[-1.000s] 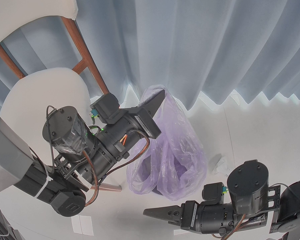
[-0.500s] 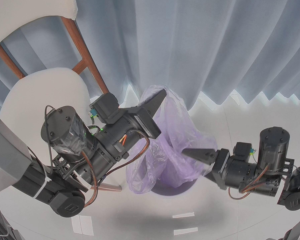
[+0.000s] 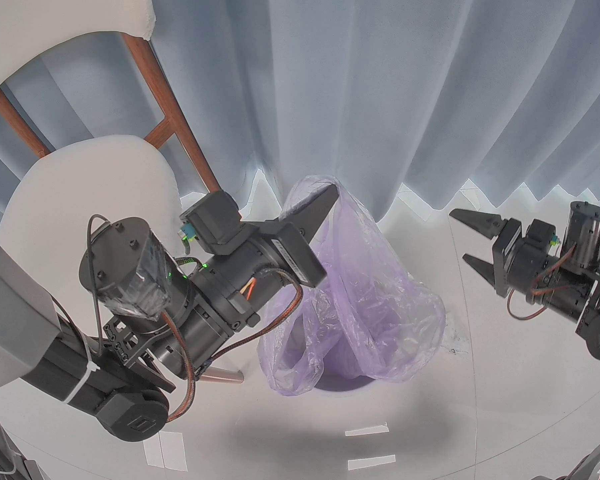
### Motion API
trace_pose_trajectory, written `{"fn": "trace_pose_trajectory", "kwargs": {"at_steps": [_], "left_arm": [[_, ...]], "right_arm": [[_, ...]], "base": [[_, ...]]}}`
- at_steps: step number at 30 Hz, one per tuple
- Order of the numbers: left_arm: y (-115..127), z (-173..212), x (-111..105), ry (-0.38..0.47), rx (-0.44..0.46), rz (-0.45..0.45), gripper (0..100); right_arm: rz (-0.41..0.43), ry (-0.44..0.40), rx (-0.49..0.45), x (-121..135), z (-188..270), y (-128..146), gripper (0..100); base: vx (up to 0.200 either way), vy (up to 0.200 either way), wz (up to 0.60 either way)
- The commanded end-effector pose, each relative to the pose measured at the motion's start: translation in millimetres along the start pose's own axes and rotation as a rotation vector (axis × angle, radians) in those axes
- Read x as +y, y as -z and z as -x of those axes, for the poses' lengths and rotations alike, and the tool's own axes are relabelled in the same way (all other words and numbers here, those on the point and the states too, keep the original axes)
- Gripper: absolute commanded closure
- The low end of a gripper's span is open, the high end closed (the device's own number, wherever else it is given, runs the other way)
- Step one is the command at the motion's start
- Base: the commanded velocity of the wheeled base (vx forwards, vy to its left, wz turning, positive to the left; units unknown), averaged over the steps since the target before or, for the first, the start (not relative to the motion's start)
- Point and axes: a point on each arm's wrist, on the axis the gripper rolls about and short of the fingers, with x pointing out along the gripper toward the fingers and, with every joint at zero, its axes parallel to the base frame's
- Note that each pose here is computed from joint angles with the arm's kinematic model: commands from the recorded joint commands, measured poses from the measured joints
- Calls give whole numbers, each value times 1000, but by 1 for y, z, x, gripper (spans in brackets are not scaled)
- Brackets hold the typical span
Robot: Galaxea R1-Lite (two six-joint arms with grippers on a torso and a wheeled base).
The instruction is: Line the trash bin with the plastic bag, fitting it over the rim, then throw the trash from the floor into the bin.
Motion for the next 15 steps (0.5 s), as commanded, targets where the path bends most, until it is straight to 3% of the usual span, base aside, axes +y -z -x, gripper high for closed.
{"fn": "trace_pose_trajectory", "kwargs": {"at_steps": [1,8,11,15], "left_arm": [[-1,2,-3,7,-1,2,100],[-1,3,-3,6,5,2,100],[-1,3,-3,6,5,2,100],[0,3,-2,5,8,2,100]], "right_arm": [[2,14,-97,-10,-13,-35,0],[3,-26,-99,0,5,-38,0],[3,-193,-5,26,46,-32,0],[-51,-364,205,47,94,-19,0]], "base": [[0,0,0],[0,0,0],[0,0,0],[0,0,0]]}}
